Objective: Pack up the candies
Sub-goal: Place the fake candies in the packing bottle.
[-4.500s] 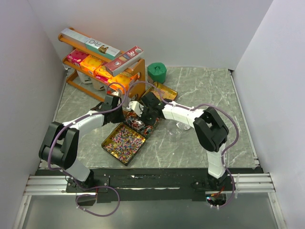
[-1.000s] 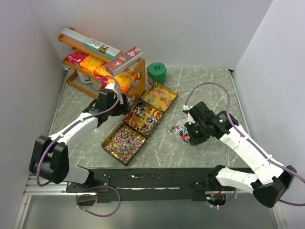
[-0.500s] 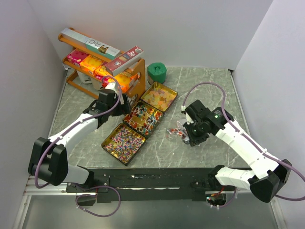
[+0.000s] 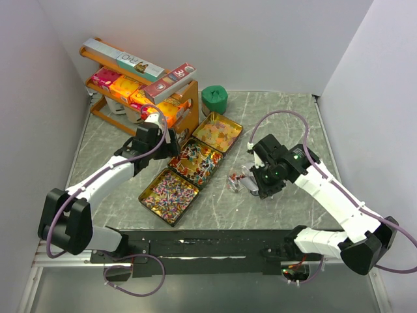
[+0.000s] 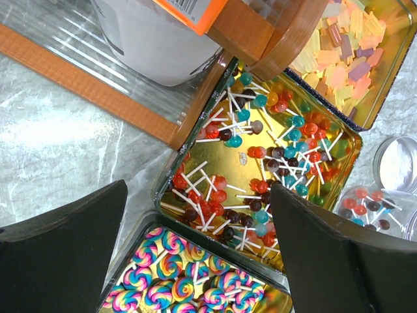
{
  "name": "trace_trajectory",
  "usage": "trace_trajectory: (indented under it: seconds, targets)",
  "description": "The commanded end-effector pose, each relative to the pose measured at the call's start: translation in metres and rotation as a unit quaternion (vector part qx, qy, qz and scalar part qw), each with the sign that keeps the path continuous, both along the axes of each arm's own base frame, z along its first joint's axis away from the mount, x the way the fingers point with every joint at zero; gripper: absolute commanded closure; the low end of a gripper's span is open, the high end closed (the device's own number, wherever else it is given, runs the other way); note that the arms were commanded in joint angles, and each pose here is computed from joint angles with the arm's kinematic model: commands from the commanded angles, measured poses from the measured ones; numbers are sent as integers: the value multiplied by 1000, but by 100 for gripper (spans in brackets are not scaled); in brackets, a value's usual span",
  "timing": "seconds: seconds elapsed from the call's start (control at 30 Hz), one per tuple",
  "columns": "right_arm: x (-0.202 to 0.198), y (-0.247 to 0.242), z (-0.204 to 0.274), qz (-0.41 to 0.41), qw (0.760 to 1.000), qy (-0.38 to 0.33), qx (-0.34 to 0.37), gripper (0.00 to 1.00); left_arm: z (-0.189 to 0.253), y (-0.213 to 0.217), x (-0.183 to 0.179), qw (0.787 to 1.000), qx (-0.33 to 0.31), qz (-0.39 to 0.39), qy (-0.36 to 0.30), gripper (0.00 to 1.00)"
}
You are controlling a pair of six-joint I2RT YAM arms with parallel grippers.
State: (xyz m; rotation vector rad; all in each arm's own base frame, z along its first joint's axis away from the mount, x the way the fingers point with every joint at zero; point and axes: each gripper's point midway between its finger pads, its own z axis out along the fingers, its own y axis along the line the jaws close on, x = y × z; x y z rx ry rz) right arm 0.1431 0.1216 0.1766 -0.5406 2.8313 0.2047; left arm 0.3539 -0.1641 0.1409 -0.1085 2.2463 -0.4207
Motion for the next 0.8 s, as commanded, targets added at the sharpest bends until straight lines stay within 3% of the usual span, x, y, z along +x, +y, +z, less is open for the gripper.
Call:
trace_trajectory:
  seconds: [0.0, 0.2, 0.4, 0.6, 0.77]
  targets:
    - [2, 2, 10, -10, 1000, -8, 11, 100, 16, -2, 1, 1000, -11, 6, -24, 4]
    - [6, 2, 10, -7, 1000, -12, 6, 100, 15, -6, 0, 1000, -14, 0, -21, 4]
    - [25, 19, 39, 42, 993, -94, 53, 100, 33, -20, -13, 996, -35, -54, -58, 4]
    - [49, 51, 62, 129, 971, -179, 91, 100, 57, -33, -21, 990, -51, -105, -74, 4]
    - [92, 84, 83, 234, 930, -273, 76, 100, 81, -54, -35, 977, -89, -171, -89, 4]
